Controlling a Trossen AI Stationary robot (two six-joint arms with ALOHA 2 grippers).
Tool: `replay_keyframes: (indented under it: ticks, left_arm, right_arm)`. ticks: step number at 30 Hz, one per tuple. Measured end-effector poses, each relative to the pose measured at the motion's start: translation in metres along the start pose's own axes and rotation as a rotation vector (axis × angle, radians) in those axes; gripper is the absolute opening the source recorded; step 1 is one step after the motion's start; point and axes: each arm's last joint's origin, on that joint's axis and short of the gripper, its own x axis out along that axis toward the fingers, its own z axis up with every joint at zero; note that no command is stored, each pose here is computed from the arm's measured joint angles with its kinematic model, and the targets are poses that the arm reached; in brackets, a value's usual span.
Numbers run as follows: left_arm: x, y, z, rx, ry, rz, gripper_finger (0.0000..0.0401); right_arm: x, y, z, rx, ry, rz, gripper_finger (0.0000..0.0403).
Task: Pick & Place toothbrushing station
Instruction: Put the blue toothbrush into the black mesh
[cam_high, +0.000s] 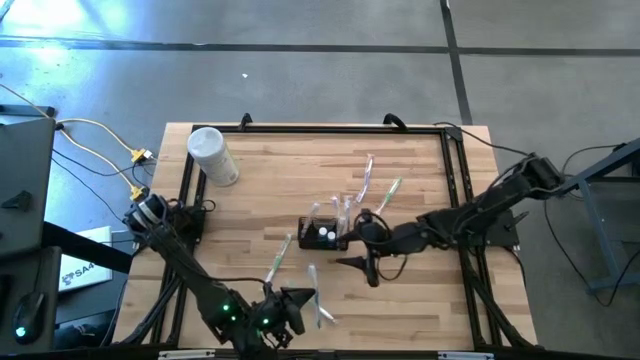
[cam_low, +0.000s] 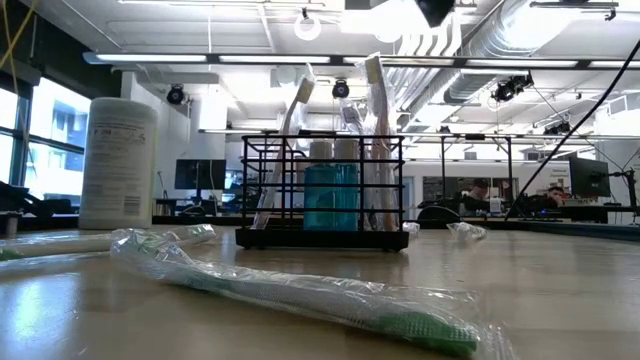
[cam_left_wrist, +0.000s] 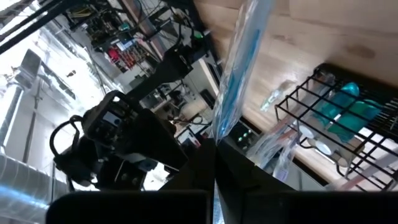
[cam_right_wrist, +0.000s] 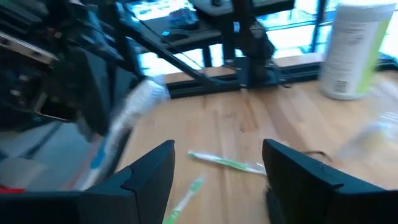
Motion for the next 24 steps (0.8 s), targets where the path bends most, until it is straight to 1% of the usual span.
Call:
replay_keyframes:
  ticks: [3, 6, 10, 14, 17, 21, 24]
  left_arm:
    - [0.005, 0.0, -0.002, 0.008, 0.004, -0.009, 0.0]
    - [0.008, 0.0, -0.003, 0.014, 0.0, -0.014, 0.0]
    - [0.013, 0.0, -0.005, 0.011, 0.002, -0.022, 0.0]
    - [0.018, 0.0, -0.008, 0.007, 0.009, -0.03, 0.0]
    - [0.023, 0.0, -0.01, 0.003, 0.006, -0.038, 0.0]
    - [0.03, 0.0, -0.014, -0.002, 0.016, -0.049, 0.0]
    - [0.033, 0.0, -0.015, -0.004, 0.022, -0.053, 0.0]
  right_arm:
    - [0.011, -0.003, -0.003, 0.019, 0.002, 0.076, 0.0235]
    - [0.021, -0.007, -0.006, 0.047, 0.0, 0.112, 0.0235]
    - [0.028, -0.011, -0.009, 0.053, 0.004, 0.157, 0.0235]
    - [0.03, -0.01, -0.009, 0.056, 0.0, 0.234, 0.0235]
    - [0.03, -0.01, -0.007, 0.055, -0.012, 0.236, 0.0235]
    - [0.03, -0.009, -0.008, 0.009, -0.015, 0.242, 0.0235]
    - [0.03, -0.01, -0.008, 0.005, -0.014, 0.239, 0.0235]
